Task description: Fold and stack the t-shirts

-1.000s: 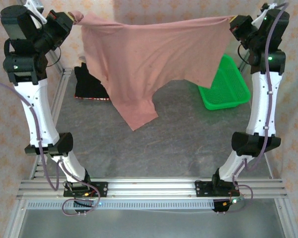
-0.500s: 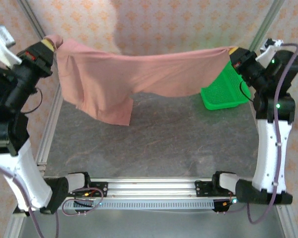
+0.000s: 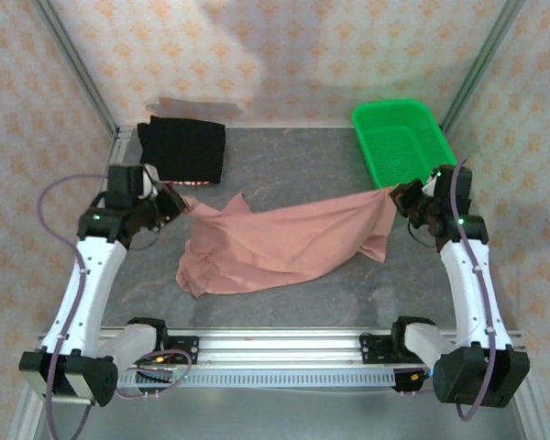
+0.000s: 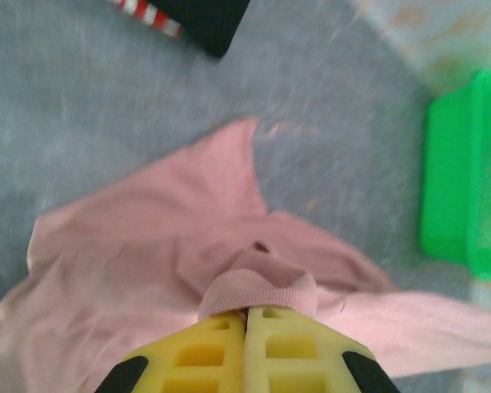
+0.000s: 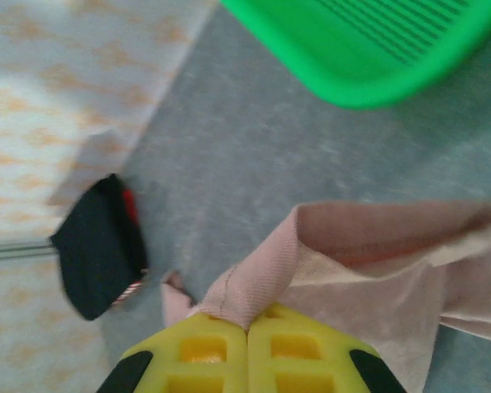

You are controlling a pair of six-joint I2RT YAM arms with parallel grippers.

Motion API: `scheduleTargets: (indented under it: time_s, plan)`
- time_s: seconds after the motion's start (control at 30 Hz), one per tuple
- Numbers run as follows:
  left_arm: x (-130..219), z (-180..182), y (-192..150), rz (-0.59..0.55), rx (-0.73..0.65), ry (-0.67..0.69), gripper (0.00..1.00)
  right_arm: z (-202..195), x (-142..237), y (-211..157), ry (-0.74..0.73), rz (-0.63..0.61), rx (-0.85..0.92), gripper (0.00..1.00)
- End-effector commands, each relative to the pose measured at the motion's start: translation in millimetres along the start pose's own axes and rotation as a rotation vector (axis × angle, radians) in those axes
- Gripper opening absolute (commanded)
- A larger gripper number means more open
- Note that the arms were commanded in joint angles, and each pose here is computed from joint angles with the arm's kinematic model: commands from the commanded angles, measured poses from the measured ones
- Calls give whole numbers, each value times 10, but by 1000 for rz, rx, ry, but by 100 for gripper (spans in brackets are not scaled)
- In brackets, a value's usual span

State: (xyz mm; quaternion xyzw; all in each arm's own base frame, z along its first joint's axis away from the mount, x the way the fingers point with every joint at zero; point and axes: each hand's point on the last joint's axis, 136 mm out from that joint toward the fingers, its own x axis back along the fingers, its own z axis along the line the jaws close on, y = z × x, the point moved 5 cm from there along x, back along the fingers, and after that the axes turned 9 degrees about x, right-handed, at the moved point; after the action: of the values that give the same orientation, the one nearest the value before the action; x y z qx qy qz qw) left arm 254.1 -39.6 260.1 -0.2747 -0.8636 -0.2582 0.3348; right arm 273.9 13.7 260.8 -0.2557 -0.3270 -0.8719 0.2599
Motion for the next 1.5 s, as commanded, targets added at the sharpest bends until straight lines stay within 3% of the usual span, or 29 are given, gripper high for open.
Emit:
scheduleTargets:
  time_s: [0.0,0.17,0.37,0.47,0.57,0.63,0.67,0.77,0.9,1.0,1.23,1.33,1.47]
  plan:
    - [-112,31,-78,-24,48,-55,0,-132,-11,28,-54,-85,38,0]
    - [-412,185,-234,100,76,15,0,-304,-74,-14,-145,-83,63,0]
    - [-755,63,-651,270,-71,30,0,-562,-69,-105,-288,-74,84,0]
    - [-894,-71,-987,412,-155,-9,0,-690,-60,-152,-364,-65,86,0]
    - [-918,-197,-1392,592,-250,-78,21,-776,-78,-195,-400,-55,88,0]
    - [-865,-229,-1573,672,-299,-119,42,-802,-101,-217,-404,-48,85,0]
    - [-832,-208,-1586,673,-311,-119,51,-811,-110,-226,-404,-45,83,0]
    - [-776,-32,-1325,538,-271,-24,73,-831,-126,-250,-403,-39,81,0]
    - [-719,265,-865,321,-104,98,83,-841,-133,-271,-403,-28,86,0]
    - [-709,348,-734,246,-63,117,88,-849,-138,-277,-404,-22,96,0]
    - [-1069,434,-817,368,27,154,82,-876,-179,-309,-406,1,100,0]
    - [-1032,439,-867,403,22,152,74,-865,-175,-301,-403,3,106,0]
    - [-814,473,-991,466,-41,179,73,-850,-166,-300,-399,9,114,0]
